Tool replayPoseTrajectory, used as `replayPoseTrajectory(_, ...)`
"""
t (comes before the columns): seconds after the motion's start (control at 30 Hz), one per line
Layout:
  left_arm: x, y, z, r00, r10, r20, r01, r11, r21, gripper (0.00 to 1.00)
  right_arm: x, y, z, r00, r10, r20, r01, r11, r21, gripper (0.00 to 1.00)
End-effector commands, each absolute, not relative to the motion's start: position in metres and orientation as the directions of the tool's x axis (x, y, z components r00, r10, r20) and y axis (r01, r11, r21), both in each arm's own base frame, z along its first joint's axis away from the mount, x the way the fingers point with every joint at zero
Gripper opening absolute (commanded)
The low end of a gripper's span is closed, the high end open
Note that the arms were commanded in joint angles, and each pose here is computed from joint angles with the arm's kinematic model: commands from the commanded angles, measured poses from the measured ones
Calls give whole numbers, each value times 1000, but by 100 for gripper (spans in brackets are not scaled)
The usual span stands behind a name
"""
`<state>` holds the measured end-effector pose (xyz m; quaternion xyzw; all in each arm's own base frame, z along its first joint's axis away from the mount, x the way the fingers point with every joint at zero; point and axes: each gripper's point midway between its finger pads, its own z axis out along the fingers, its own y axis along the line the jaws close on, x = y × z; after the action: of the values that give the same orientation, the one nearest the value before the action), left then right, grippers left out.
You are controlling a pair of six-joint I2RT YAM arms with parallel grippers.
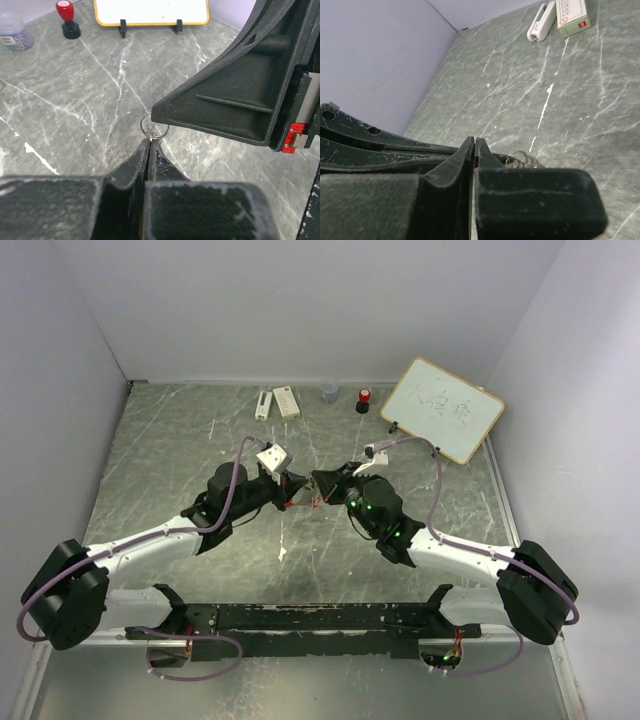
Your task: Put the keys on the keyring
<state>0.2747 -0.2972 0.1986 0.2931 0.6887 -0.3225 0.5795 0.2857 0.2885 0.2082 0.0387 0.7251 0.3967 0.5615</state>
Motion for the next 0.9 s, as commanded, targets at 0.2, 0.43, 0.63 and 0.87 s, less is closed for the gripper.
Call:
replayPoseTrajectory(0.2,258,-321,218,-213,-54,-976,863,457,-214,7,290,285,233,-267,550,-792,-435,664,608,0)
replayPoseTrajectory(0.43,261,-315,218,-231,-69,-970,853,465,-236,7,289,283,239,-244,561,-791,-450,657,605,0)
replayPoseTrajectory(0.63,260,-313,224,-234,-95,-967,858,448,-252,7,288,279,240,-231,565,-793,-450,660,601,0)
replayPoseTrajectory(0.87,270,-302,221,-246,-94,-965,835,485,-260,7,286,273,248,-208,563,-800,-455,669,588,0)
